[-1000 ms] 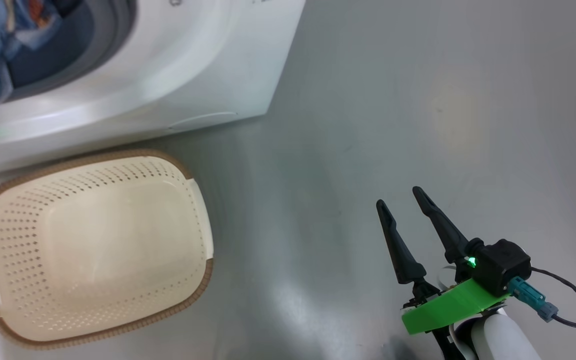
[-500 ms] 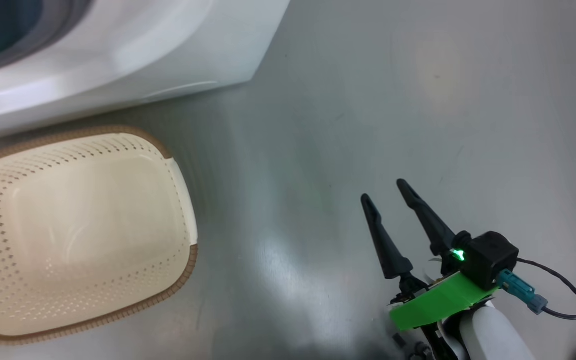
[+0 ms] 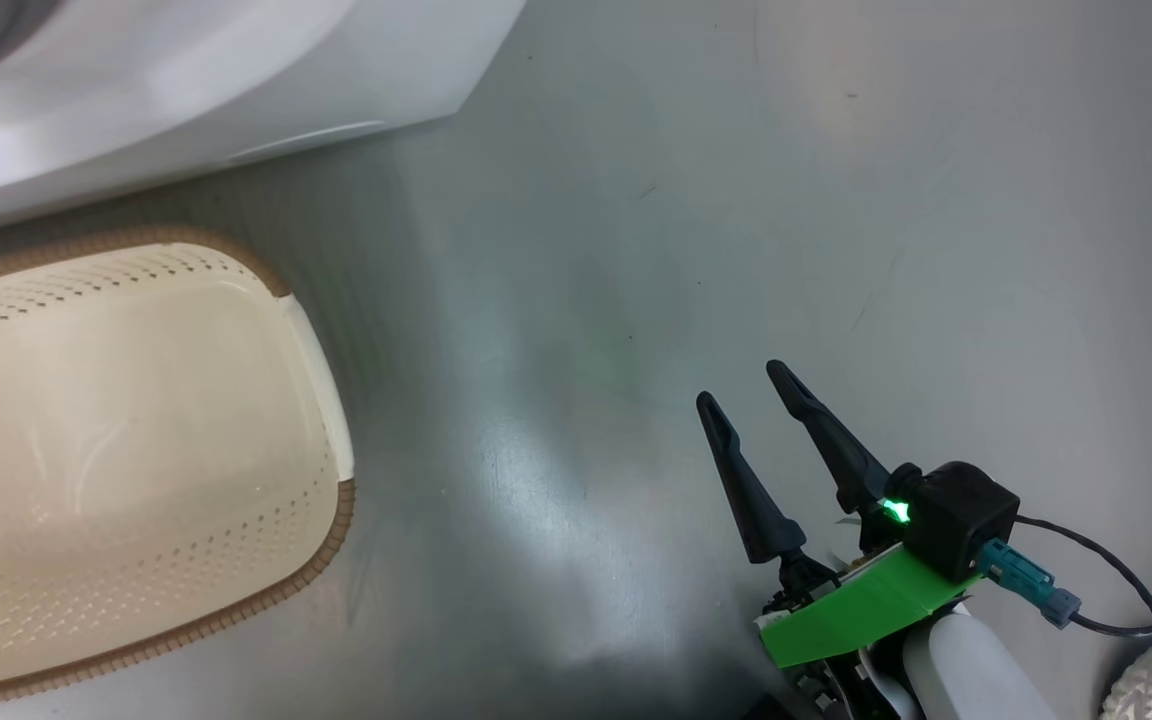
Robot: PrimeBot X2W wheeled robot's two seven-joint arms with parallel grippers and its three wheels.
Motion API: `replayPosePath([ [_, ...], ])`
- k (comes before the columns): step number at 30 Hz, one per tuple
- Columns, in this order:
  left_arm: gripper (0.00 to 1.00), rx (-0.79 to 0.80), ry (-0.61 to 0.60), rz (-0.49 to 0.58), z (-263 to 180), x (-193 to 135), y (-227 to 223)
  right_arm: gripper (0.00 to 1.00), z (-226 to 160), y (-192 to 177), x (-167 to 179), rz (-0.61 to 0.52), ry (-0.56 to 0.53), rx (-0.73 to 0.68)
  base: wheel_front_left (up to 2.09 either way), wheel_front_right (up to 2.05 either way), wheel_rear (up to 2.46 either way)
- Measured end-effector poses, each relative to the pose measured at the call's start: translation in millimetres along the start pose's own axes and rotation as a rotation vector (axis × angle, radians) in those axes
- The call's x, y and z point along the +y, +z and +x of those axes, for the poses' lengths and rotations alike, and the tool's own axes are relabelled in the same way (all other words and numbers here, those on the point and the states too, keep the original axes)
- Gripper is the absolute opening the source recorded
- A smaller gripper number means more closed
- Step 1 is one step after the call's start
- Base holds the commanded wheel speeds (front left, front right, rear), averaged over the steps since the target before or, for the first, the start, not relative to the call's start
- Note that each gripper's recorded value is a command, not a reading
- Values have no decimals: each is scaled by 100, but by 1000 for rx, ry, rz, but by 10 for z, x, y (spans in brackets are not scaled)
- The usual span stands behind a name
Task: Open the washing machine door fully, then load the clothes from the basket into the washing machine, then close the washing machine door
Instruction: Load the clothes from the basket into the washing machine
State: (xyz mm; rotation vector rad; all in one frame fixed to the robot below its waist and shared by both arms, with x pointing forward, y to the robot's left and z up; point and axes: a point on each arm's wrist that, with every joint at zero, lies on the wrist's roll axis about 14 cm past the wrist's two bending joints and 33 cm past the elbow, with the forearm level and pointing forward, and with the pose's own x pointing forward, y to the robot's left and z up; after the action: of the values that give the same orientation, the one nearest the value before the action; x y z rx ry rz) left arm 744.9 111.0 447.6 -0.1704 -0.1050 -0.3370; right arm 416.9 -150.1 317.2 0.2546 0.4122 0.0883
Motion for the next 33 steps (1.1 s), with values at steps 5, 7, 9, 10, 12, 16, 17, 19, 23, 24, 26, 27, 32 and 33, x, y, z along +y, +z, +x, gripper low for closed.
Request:
replayPosePath([
  [5, 0, 1, -3, -2, 11, -2, -55, 100, -9, -29, -12, 0, -4, 9, 0, 0, 0],
  [7, 0, 3, 4, 1, 6, 37, -80, 100, -8, -44, -14, 0, -4, 13, 0, 0, 0],
  [9, 69, 3, 14, -2, -1, 76, -101, 100, 0, -52, -20, 4, -6, 15, 0, 0, 0],
  [10, 100, 1, 19, -4, -2, 90, -101, 100, 6, -51, -23, 7, -7, 14, 0, 0, 0],
  [12, 100, 16, 34, -10, -19, 127, -144, 100, 26, -31, -18, 6, -3, 8, 0, 0, 0],
  [16, 100, 73, 63, -16, -90, 191, -267, 100, 47, 10, 4, 6, 5, -4, 0, 0, 0],
  [17, 100, 82, 71, -26, -103, 197, -285, 100, 47, 15, 11, 6, 7, -6, 0, 0, 0],
  [19, 100, 101, 72, -26, -126, 186, -312, 100, 52, 29, 23, 7, 10, -10, 0, 0, 0],
  [23, 100, 114, 85, -28, -160, 201, -284, 100, 59, 50, 42, 8, 16, -16, 0, 0, 0],
  [24, 100, 113, 86, -30, -164, 195, -266, 100, 60, 58, 45, 9, 17, -18, 0, 0, 0],
  [26, 100, 111, 78, -30, -174, 149, -202, 100, 65, 76, 65, 9, 23, -23, 0, 0, 0],
  [27, 100, 112, 77, -30, -183, 137, -182, 100, 65, 86, 73, 8, 25, -26, 0, 0, 0],
  [32, 100, 124, 83, -38, -296, 103, -126, 100, 71, 176, 96, 3, 32, -50, 0, 0, 0],
  [33, 100, 129, 83, -40, -333, 91, -129, 100, 71, 190, 100, -1, 33, -53, 0, 0, 0],
])
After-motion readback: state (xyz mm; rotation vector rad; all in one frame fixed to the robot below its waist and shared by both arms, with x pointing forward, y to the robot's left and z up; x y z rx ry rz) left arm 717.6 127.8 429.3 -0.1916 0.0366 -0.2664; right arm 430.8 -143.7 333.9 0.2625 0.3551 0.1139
